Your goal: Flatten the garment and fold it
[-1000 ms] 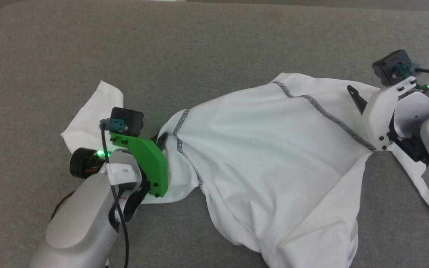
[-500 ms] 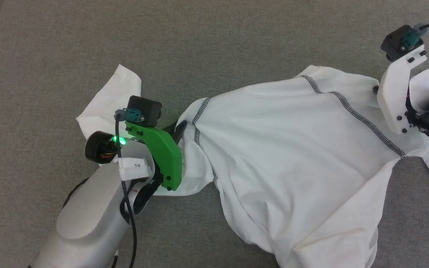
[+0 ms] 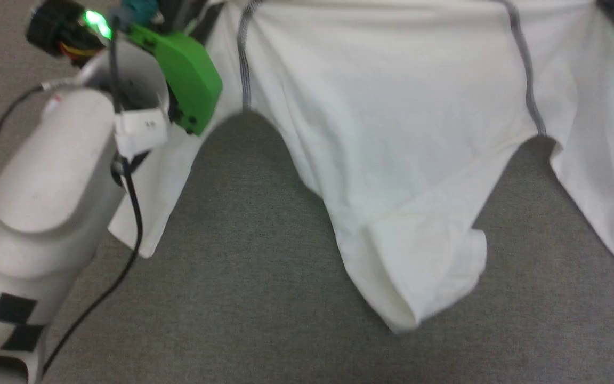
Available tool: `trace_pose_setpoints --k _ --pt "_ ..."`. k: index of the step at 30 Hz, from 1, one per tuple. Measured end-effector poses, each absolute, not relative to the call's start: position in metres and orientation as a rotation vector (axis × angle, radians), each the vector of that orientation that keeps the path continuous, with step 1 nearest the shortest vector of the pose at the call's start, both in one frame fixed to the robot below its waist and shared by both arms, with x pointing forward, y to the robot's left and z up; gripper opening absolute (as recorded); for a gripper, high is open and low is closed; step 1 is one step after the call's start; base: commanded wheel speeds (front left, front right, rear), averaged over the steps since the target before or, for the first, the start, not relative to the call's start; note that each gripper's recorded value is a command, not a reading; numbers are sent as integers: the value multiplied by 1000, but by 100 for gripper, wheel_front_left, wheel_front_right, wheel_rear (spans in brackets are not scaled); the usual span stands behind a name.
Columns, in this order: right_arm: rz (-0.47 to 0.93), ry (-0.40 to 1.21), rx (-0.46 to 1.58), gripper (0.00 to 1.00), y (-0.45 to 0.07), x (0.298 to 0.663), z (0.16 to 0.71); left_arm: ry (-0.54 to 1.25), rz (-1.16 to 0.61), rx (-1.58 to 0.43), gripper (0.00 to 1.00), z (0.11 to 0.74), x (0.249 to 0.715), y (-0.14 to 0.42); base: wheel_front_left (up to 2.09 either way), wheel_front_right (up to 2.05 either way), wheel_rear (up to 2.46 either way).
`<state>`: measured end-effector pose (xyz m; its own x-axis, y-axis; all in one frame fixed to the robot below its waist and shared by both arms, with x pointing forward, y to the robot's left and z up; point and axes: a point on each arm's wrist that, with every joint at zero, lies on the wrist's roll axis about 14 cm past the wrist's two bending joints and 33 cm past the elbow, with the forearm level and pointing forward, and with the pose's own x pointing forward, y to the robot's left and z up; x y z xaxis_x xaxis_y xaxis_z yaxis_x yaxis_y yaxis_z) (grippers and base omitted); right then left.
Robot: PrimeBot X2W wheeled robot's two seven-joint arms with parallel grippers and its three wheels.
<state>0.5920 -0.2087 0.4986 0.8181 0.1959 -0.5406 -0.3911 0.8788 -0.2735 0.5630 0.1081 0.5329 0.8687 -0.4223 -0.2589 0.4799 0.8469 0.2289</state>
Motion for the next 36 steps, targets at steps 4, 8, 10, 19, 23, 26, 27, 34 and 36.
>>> trace_pose_setpoints --k 4,8,10,19,23,26,27,34,36 --pt "252 352 -389 0 -223 618 558 36 -447 303 0 591 599 106 0 0 0" --pt "202 214 -384 0 -229 641 605 -102 -392 269 0 634 629 110 0 0 0" --pt "177 158 -379 0 -233 650 625 -146 -370 253 0 647 642 112 0 0 0" --pt "75 -91 -335 0 -248 674 699 -294 -310 176 0 683 685 114 0 0 0" --pt "37 -251 -365 0 -246 678 739 -398 -273 144 0 706 695 117 0 0 0" --pt "34 -286 -406 0 -240 683 742 -404 -258 129 0 702 702 119 0 0 0" --pt "40 -279 -412 0 -237 686 736 -384 -257 132 0 694 706 119 0 0 0" --pt "118 -166 -396 0 -225 697 666 -130 -319 230 0 598 711 116 0 0 0" --pt "170 -34 -365 0 -225 681 606 104 -403 269 0 521 687 114 0 0 0"
